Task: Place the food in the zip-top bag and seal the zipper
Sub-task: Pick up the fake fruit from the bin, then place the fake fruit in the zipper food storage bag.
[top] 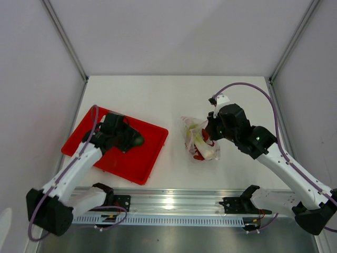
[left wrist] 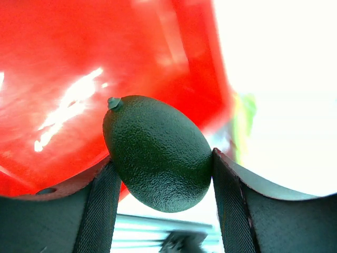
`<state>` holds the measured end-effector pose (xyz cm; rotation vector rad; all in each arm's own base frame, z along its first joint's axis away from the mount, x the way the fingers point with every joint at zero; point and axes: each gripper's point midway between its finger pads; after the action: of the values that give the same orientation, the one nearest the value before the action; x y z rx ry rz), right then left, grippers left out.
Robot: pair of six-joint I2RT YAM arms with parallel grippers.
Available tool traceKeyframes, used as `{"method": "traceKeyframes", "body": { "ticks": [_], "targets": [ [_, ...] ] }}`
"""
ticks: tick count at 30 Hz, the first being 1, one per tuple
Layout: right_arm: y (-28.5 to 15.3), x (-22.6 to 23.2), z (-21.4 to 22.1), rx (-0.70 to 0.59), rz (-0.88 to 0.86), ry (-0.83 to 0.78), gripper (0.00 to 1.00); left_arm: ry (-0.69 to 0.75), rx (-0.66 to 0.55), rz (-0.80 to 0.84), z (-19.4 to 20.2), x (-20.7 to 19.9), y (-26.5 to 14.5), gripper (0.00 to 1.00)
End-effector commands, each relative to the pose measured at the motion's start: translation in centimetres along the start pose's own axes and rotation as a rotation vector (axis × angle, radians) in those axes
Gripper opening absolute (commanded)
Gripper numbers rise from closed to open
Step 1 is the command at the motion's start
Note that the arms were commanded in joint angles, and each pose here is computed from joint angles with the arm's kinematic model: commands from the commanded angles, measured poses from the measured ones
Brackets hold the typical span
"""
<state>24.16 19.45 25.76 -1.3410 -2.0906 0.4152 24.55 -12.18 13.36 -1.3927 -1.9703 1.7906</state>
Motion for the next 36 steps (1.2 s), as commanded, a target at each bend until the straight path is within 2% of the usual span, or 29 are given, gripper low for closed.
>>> {"method": "traceKeyframes", "body": {
  "ticks": [1, 2, 4, 6, 7, 9, 10, 12, 13, 16, 20, 26, 31, 36],
  "targets": [
    [-0.6, 1.3, -2.4, -0.063, -0.038, 0.041, 0.00, 0.233, -0.136, 0.197, -0.8, -3.7, -5.0, 0.04],
    [-0.5, 1.6, -2.7, -0.061, -0.042, 0.047, 0.00, 0.309, -0.176, 0.275, -0.7, -4.3, -6.7, 0.02],
    [-0.5, 1.9, -2.9, -0.056, -0.051, 0.059, 0.00, 0.468, -0.220, 0.530, 0.5, -8.3, -9.9, 0.01],
    [-0.5, 2.5, -3.2, -0.054, -0.069, 0.068, 0.00, 0.545, -0.239, 0.786, 2.1, -11.3, -13.8, 0.01],
    [-0.5, 2.6, -3.2, -0.052, -0.073, 0.074, 0.00, 0.610, -0.238, 0.863, 3.2, -12.1, -15.1, 0.01],
    [-0.4, 3.0, -3.4, -0.049, -0.084, 0.081, 0.00, 0.685, -0.230, 0.965, 4.6, -13.7, -17.1, 0.01],
    [-0.4, 3.1, -3.4, -0.045, -0.092, 0.093, 0.00, 0.777, -0.229, 1.059, 6.3, -14.8, -19.0, 0.00],
    [-0.4, 3.4, -3.6, -0.041, -0.092, 0.105, 0.00, 0.857, -0.206, 1.100, 8.2, -15.8, -19.1, 0.01],
    [-0.5, 3.5, -3.6, -0.035, -0.096, 0.109, 0.00, 0.905, -0.208, 1.174, 9.6, -16.5, -20.4, 0.01],
    [-0.9, 4.0, -4.0, -0.034, -0.112, 0.126, 0.00, 0.969, -0.149, 1.260, 12.4, -17.6, -20.6, 0.01],
    [-1.5, 4.2, -4.3, -0.035, -0.122, 0.132, 0.00, 1.035, -0.109, 1.320, 14.8, -18.9, -20.9, 0.00],
    [-1.9, 4.5, -4.3, -0.035, -0.139, 0.140, 0.00, 1.111, -0.058, 1.298, 16.9, -20.2, -19.4, 0.01],
    [-1.8, 4.6, -4.1, -0.029, -0.150, 0.142, 0.00, 1.119, -0.072, 1.176, 16.5, -20.8, -16.9, 0.06],
    [-1.9, 4.7, -4.2, -0.033, -0.155, 0.145, 0.00, 1.141, -0.033, 1.023, 16.7, -21.3, -13.8, 0.09]
  ]
}}
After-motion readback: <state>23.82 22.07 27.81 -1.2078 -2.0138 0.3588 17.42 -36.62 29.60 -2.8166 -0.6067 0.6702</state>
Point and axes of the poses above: each gripper's point midway between its finger pads, its own y axis out along the fingers, its own x axis along the line the jaws close on, z = x × y, and after that the axes turned 12 degrees about y, right-handed
